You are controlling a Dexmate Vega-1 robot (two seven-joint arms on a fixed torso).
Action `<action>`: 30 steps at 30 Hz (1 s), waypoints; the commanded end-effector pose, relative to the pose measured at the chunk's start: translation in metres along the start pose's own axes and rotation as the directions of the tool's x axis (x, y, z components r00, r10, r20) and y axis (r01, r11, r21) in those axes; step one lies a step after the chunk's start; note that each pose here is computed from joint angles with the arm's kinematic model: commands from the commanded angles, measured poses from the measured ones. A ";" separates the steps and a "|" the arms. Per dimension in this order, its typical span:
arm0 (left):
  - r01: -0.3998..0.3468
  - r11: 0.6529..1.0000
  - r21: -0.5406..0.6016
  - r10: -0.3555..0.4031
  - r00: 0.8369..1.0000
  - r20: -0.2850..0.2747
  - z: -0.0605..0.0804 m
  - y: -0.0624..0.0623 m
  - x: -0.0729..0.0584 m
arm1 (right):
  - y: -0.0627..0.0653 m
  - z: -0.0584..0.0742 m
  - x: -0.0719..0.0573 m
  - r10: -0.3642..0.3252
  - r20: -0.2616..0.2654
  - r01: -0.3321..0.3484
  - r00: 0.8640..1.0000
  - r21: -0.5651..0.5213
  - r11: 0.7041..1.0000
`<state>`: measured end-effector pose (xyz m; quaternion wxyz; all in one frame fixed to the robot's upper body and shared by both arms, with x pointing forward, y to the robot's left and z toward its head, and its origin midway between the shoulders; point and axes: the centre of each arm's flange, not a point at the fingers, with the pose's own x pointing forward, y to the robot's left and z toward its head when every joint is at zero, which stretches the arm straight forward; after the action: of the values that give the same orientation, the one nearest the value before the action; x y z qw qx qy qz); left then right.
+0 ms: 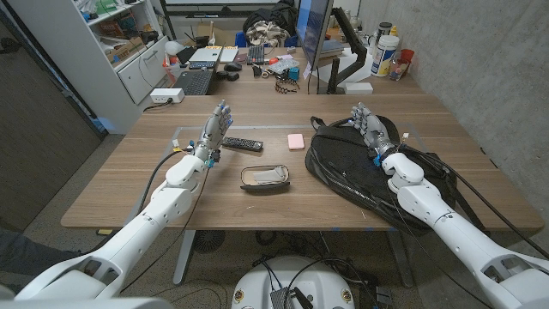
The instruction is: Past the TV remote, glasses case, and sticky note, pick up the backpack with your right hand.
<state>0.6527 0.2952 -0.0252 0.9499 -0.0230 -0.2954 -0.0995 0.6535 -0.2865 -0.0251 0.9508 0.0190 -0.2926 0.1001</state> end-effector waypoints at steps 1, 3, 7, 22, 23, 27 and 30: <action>0.001 1.000 0.002 -0.001 1.000 0.003 0.002 0.005 0.003 | 0.004 0.002 0.003 -0.007 0.004 0.007 1.000 -0.001 1.000; 0.002 1.000 0.002 -0.002 1.000 0.005 0.003 0.004 0.003 | 0.004 0.003 0.003 -0.007 0.008 0.007 1.000 -0.001 1.000; 0.004 1.000 0.002 -0.004 1.000 0.005 0.003 0.004 0.003 | 0.003 0.004 0.002 -0.014 0.010 0.014 1.000 -0.008 1.000; 0.001 1.000 -0.005 -0.001 1.000 0.009 0.001 0.002 0.002 | -0.004 0.009 -0.006 -0.023 0.023 0.024 0.999 -0.018 1.000; 0.001 1.000 -0.004 -0.001 1.000 0.008 0.001 0.002 0.002 | -0.004 0.009 -0.006 -0.022 0.025 0.023 0.999 -0.019 1.000; 0.002 1.000 -0.003 -0.002 1.000 0.011 0.002 0.001 0.003 | -0.006 0.011 -0.009 -0.023 0.033 0.024 0.999 -0.024 0.999; 0.001 1.000 -0.002 -0.001 1.000 0.014 0.003 0.001 0.003 | -0.007 0.014 -0.011 -0.023 0.042 0.024 0.999 -0.027 0.999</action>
<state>0.6549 0.2976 -0.0222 0.9486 -0.0229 -0.2991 -0.1004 0.6461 -0.2907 -0.0222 0.9497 0.0147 -0.2998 0.0891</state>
